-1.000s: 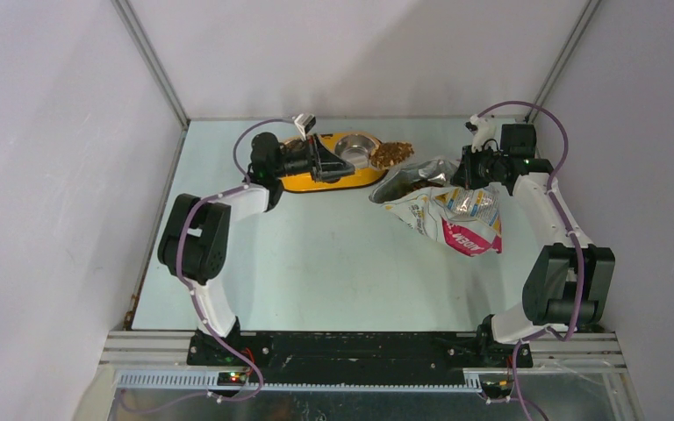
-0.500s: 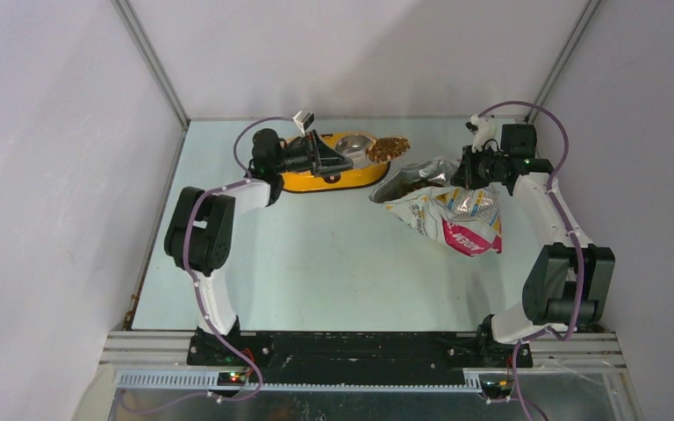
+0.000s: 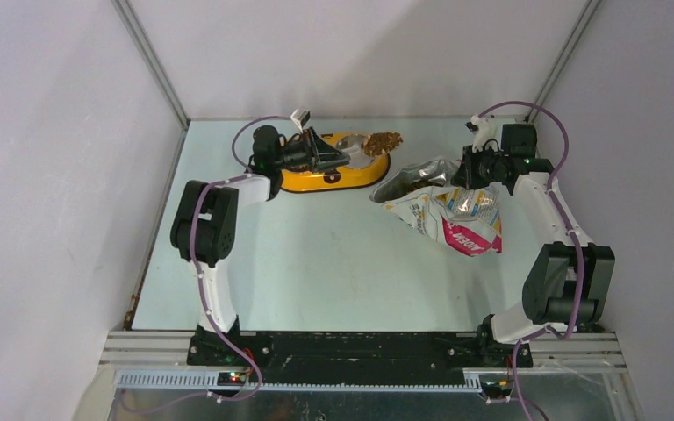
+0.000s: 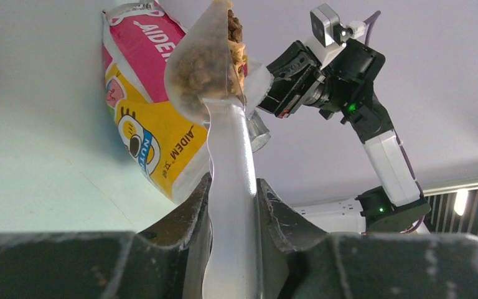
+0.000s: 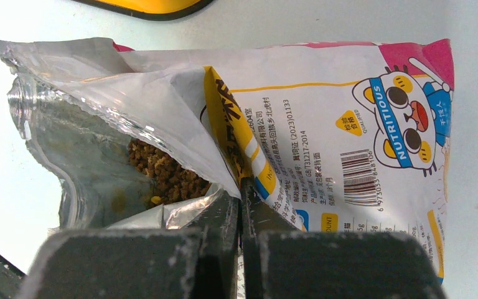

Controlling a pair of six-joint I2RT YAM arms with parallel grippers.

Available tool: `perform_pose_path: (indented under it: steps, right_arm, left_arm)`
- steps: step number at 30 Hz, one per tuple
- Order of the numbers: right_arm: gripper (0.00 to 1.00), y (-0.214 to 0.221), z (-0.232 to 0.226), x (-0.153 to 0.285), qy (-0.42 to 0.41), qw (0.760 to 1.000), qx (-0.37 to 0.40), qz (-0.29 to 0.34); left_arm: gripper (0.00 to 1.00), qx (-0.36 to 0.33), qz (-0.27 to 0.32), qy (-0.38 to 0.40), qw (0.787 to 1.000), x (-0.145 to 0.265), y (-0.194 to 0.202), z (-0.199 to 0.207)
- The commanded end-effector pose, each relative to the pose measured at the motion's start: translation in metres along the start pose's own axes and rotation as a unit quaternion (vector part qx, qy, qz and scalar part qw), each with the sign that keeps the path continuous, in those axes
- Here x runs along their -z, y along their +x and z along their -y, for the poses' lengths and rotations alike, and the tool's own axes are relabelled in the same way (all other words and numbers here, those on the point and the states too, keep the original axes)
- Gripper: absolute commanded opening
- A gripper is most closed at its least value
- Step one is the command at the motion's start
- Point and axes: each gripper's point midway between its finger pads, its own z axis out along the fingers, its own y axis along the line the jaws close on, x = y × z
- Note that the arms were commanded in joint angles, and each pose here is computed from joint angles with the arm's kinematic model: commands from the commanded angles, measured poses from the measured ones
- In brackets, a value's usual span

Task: Serve the pet food
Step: Pour the pet food into the pet food bowl.

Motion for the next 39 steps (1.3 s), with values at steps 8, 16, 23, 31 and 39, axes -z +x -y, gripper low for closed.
perform_pose_path:
  steps: [8,16,23,31,39]
  right_arm:
    - [0.00,0.016,0.033,0.006,0.065,0.997,-0.020,-0.033]
    - [0.00,0.016,0.033,0.006,0.064,0.997,-0.021,-0.033]
    - [0.00,0.017,0.033,0.006,0.064,0.997,-0.020,-0.035]
    - [0.00,0.018,0.034,0.005,0.064,0.997,-0.020,-0.037]
    - [0.00,0.018,0.035,0.004,0.064,0.997,-0.020,-0.038]
  left_arm:
    - [0.00,-0.040,0.026,0.008,0.999,-0.002,-0.027,-0.002]
    - [0.00,-0.032,0.038,-0.004,0.999,0.001,-0.038,-0.019]
    - [0.00,-0.029,0.047,-0.019,0.998,0.004,-0.046,-0.034]
    - [0.00,-0.023,0.058,-0.036,0.997,0.009,-0.057,-0.054]
    - [0.00,-0.011,0.067,-0.048,0.997,0.012,-0.065,-0.070]
